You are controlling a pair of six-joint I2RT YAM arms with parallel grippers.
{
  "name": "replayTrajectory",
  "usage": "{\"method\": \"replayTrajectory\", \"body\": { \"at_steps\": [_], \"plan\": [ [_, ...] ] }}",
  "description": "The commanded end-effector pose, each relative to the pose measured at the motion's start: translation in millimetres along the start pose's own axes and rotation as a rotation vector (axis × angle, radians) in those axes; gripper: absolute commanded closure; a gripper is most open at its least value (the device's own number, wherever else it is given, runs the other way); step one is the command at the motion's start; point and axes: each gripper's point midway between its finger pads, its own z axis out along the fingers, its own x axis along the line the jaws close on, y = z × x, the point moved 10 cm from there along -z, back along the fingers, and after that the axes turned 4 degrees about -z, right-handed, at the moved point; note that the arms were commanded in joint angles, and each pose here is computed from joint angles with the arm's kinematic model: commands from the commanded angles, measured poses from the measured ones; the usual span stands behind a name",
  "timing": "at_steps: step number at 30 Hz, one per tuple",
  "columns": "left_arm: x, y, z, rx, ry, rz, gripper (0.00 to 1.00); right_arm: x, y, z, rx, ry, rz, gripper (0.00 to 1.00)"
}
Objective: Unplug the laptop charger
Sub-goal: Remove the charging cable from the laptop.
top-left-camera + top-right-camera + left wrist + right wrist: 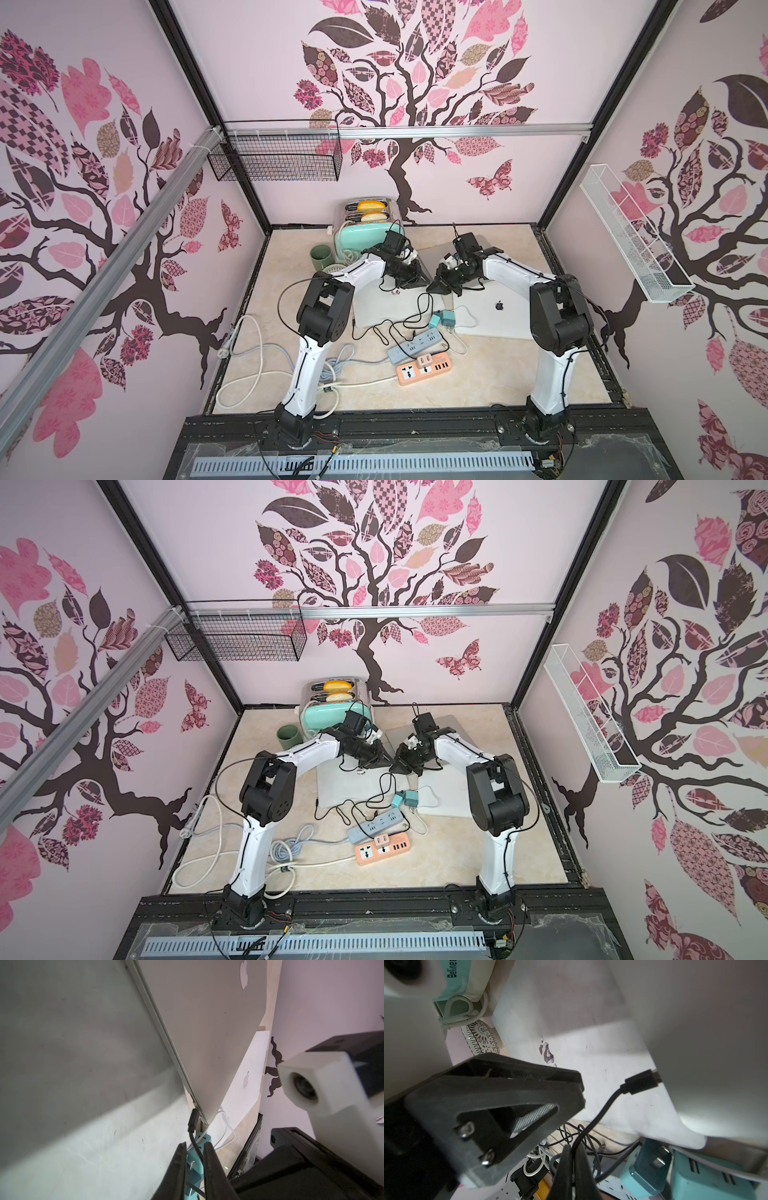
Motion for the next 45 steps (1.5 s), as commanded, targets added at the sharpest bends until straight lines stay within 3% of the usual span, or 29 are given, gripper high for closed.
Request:
{"method": "replayTrajectory", "body": {
  "at_steps": [1, 17, 38, 45],
  "plan": [
    [-6, 7, 5, -0.011, -0.019, 0.017, 0.81, 17, -6, -15, -0.017, 0.063, -0.068, 1.00],
    [-5, 14, 47, -0.020, -0.045, -0.003, 0.86, 18, -7, -16, -0.021, 0.074, -0.072, 1.00],
    [-13, 19, 70, 0.003, -0.157, -0.006, 0.90, 14, -39, 2, 0.106, 0.093, -0.151, 1.00],
    [-16, 23, 74, -0.013, -0.177, 0.016, 0.90, 10, -37, 1, 0.089, 0.057, -0.126, 1.00]
  ]
}}
